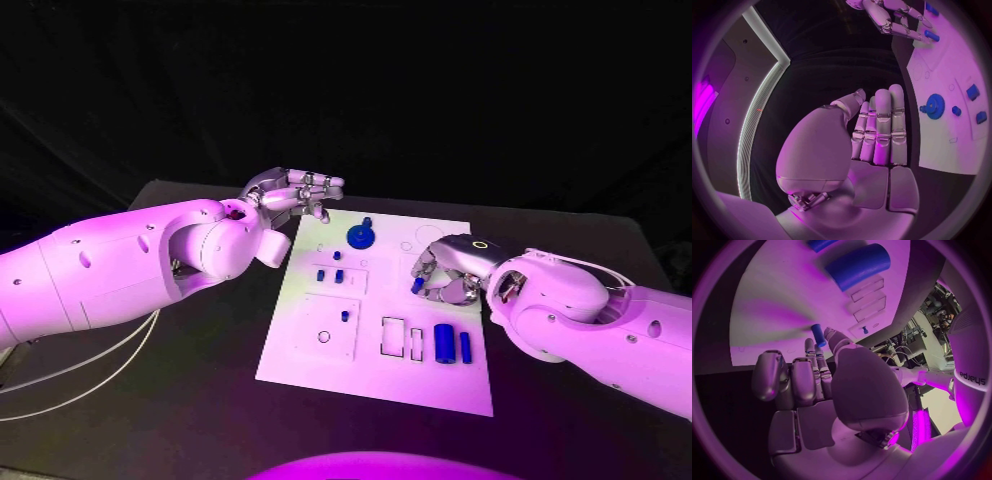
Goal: Assemble the parts on the task board
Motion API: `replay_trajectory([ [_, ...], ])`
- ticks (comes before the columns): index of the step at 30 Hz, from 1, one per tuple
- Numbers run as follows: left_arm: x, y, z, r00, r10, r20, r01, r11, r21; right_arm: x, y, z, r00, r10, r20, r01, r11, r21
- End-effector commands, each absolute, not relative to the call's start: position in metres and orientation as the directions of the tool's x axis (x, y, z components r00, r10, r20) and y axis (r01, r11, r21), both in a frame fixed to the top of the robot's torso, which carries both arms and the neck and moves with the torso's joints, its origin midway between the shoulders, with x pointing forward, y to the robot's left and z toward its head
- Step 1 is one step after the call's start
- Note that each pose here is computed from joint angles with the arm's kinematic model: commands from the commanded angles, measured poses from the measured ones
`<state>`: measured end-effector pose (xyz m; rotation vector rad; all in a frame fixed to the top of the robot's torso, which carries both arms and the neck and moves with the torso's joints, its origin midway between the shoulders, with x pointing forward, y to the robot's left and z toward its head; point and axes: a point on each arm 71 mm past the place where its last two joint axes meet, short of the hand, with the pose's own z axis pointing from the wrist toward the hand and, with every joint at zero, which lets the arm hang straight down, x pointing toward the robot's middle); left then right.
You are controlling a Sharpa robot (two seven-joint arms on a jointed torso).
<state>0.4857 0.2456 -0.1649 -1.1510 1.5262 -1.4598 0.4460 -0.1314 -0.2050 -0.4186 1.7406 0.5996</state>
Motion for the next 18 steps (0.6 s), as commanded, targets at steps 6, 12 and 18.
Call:
replay_trajectory([
  [6,0.4853,0.2427,-0.1636,-0.363,-0.928,0.085,-0.117,-0.046,-0.992,0.4479,-0.1275,-0.2109,-0.252,0.017,-0.968,-0.579,0.798,0.165],
  [12,0.4854,0.2427,-0.1637,-0.362,-0.928,0.085,-0.117,-0.045,-0.992,0.4485,-0.1266,-0.2121,-0.254,0.022,-0.967,-0.577,0.799,0.169],
  [18,0.4854,0.2427,-0.1637,-0.362,-0.928,0.085,-0.118,-0.045,-0.992,0.4489,-0.1262,-0.2115,-0.245,0.035,-0.969,-0.575,0.800,0.174],
])
